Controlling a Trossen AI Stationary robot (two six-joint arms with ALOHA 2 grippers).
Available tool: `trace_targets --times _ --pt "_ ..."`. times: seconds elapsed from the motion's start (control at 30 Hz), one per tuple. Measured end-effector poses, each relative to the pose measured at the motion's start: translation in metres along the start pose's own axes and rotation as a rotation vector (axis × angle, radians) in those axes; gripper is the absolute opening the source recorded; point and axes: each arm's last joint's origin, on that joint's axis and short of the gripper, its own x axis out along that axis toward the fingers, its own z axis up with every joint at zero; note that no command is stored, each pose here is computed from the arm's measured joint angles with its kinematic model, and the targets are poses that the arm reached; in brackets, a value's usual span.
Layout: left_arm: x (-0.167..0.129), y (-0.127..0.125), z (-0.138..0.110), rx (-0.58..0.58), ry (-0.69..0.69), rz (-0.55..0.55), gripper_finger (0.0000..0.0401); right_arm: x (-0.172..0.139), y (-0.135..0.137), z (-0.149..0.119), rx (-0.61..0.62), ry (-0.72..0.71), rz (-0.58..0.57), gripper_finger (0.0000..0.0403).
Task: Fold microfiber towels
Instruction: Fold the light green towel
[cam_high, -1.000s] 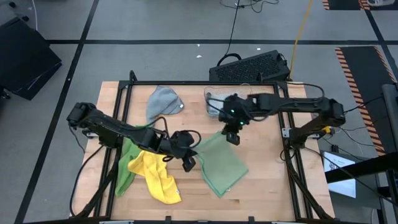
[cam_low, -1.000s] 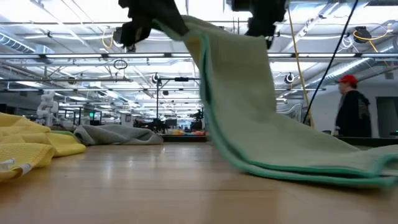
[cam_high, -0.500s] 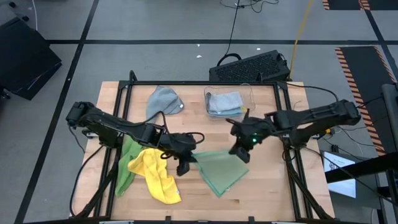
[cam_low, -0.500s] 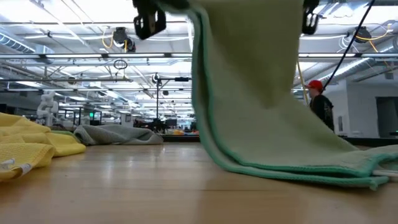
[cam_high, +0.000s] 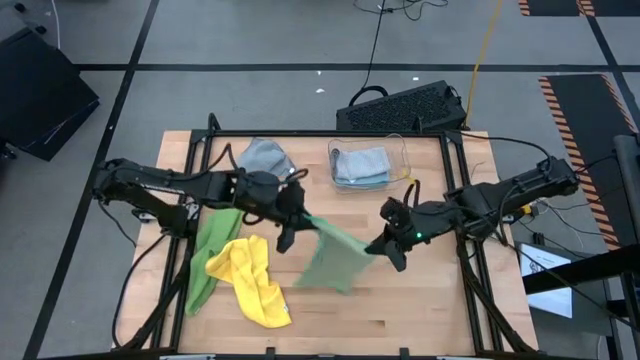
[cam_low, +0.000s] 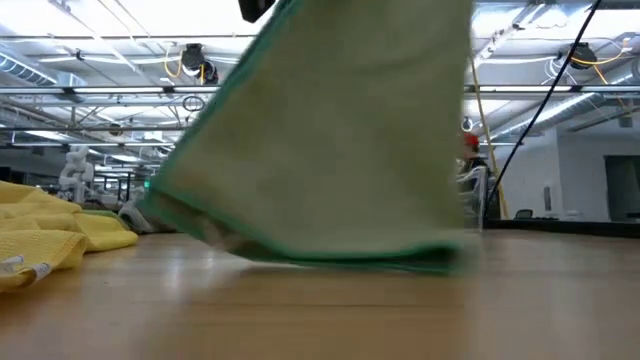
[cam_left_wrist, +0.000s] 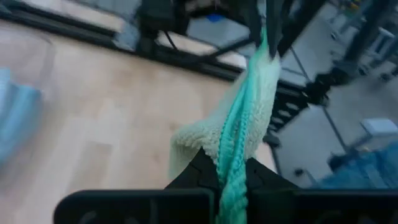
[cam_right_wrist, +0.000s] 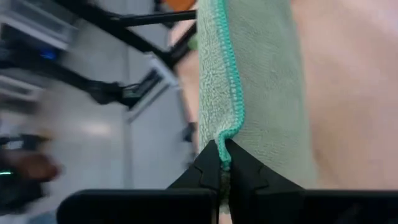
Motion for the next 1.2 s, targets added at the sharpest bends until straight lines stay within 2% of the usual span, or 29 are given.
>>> trace_targets --times 0.23,0.33,0.4,0.5,0.63,0.7,0.77,0.83,0.97,1.07,1.2 --pt "0.000 0.006 0.001 0.006 -0.033 0.128 0.0008 0.000 -0.022 0.008 -0.197 0.015 -0.164 0.0002" --pt "0.000 0.007 0.001 -0.040 -0.045 0.167 0.0008 0.003 -0.035 0.013 -0.233 0.038 -0.183 0.0002" --pt "0.001 0.004 0.000 -0.086 -0.053 0.156 0.0007 0.004 -0.039 0.016 -0.238 0.066 -0.167 0.0002" --pt "0.002 -0.012 -0.001 -0.175 -0.072 0.060 0.0007 0.000 -0.037 0.018 -0.205 0.149 -0.028 0.0002" --pt "0.001 -0.051 0.007 -0.294 -0.192 -0.199 0.0007 -0.020 -0.019 0.018 -0.077 0.243 0.261 0.0002" --pt "0.003 -0.067 0.011 -0.314 -0.273 -0.296 0.0008 -0.036 -0.010 0.017 -0.036 0.235 0.353 0.0002" --pt "0.003 -0.078 0.009 -0.282 -0.303 -0.313 0.0007 -0.051 -0.006 0.016 -0.030 0.209 0.390 0.0002" --pt "0.003 -0.079 0.005 -0.241 -0.299 -0.259 0.0008 -0.060 -0.008 0.016 -0.067 0.177 0.380 0.0002" --pt "0.016 -0.066 -0.015 -0.184 -0.142 -0.055 0.0007 -0.061 -0.022 0.011 -0.196 0.148 0.221 0.0002" --pt "0.031 -0.051 -0.026 -0.145 -0.042 0.051 0.0008 -0.047 -0.039 0.003 -0.288 0.192 0.125 0.0002" --pt "0.058 -0.030 -0.043 -0.073 0.080 0.159 0.0008 -0.014 -0.075 -0.012 -0.305 0.234 -0.001 0.0002"
